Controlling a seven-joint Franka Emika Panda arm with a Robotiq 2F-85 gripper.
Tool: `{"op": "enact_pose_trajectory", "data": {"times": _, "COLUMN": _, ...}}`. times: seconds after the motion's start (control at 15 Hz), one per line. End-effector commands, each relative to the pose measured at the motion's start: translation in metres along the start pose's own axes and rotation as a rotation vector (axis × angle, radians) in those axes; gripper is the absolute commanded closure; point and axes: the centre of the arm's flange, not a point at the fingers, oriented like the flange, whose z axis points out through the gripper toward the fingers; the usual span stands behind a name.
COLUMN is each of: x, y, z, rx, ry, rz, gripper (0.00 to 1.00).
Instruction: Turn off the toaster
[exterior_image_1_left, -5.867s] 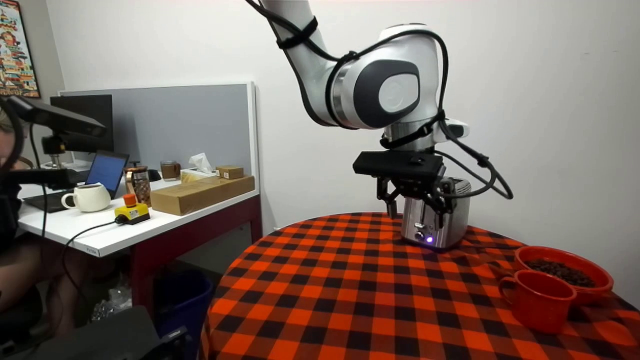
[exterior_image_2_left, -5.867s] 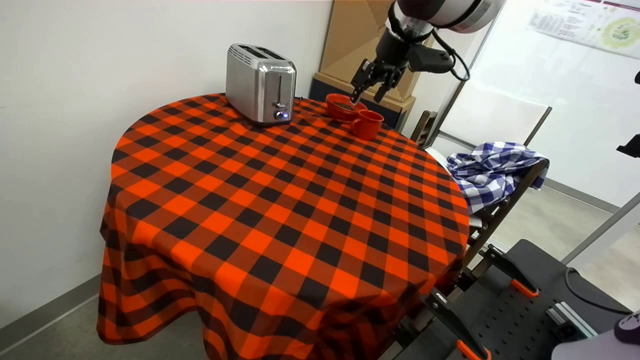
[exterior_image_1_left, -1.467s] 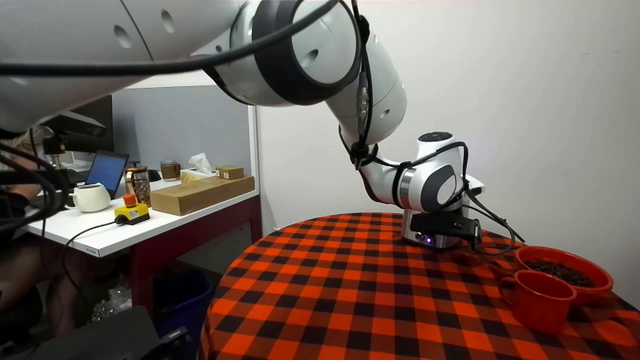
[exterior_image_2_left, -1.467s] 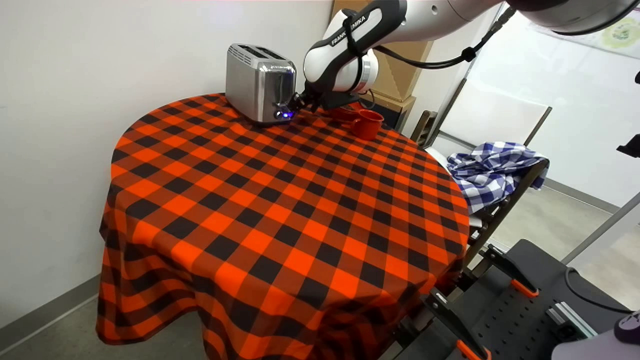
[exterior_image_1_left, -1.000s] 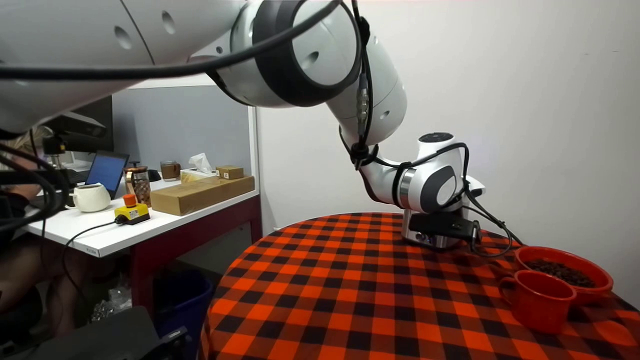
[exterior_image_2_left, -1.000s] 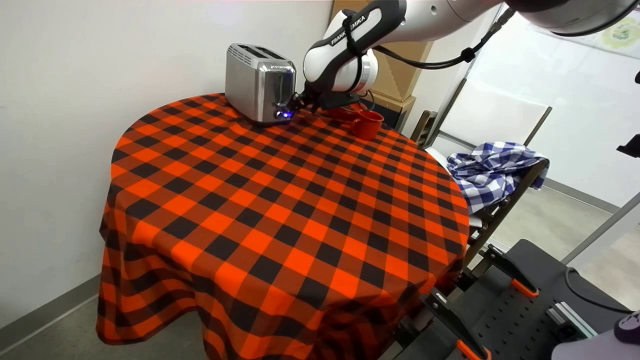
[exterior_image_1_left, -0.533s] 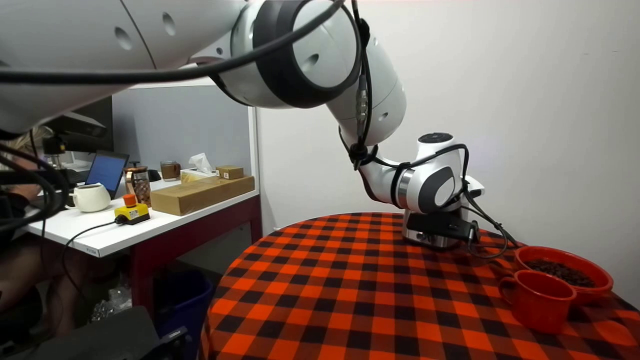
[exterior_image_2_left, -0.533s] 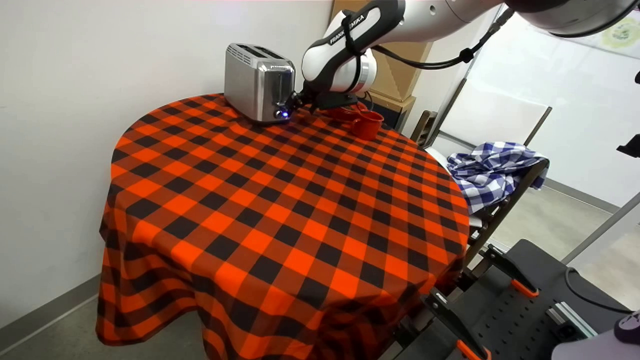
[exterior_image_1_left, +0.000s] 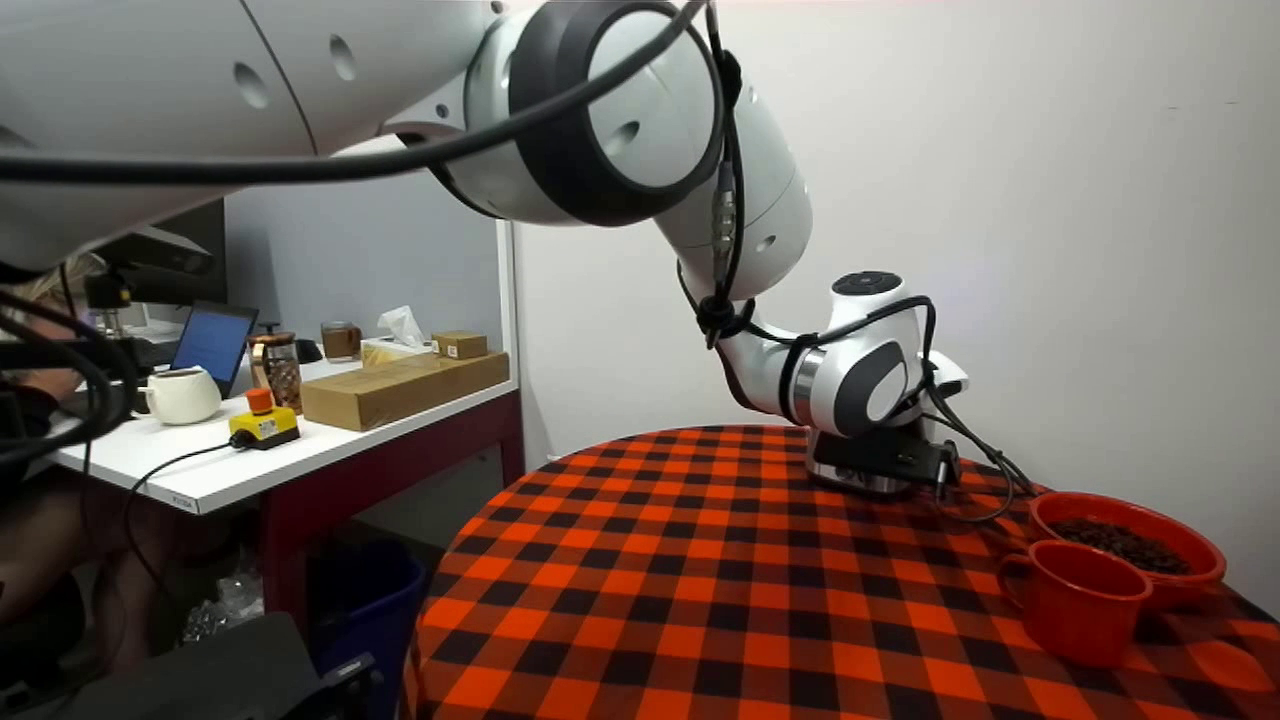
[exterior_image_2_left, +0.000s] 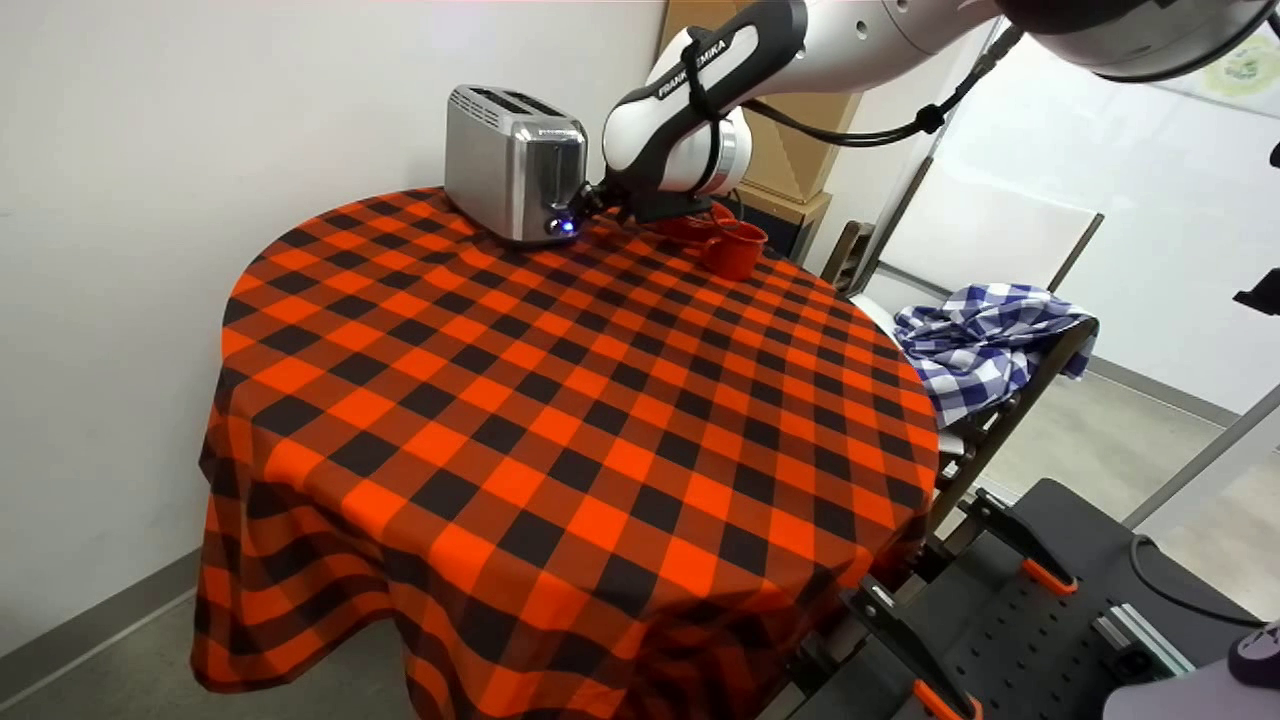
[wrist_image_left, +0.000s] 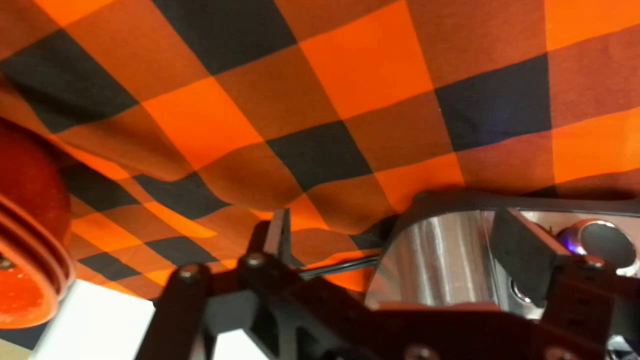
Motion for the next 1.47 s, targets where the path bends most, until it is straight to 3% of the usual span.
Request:
{"op": "enact_pose_trajectory", "data": {"times": 0.0, "x": 0.015, "y": -0.006, "z": 0.001, "rx": 0.034, "ry": 0.069, "rz": 0.05, "gripper": 0.0}}
{"op": "enact_pose_trajectory", "data": {"times": 0.47, "x": 0.017, "y": -0.008, "z": -0.002, "rx": 0.1, "ry": 0.033, "rz": 0.129, "gripper": 0.0}}
{"op": "enact_pose_trajectory", "data": {"times": 1.0, "x": 0.015, "y": 0.0, "z": -0.002, "rx": 0.107, "ry": -0.114, "rz": 0.133, "gripper": 0.0}}
{"op": "enact_pose_trajectory", "data": {"times": 1.4, "x": 0.013, "y": 0.01, "z": 0.0, "rx": 0.077, "ry": -0.12, "rz": 0.12, "gripper": 0.0}}
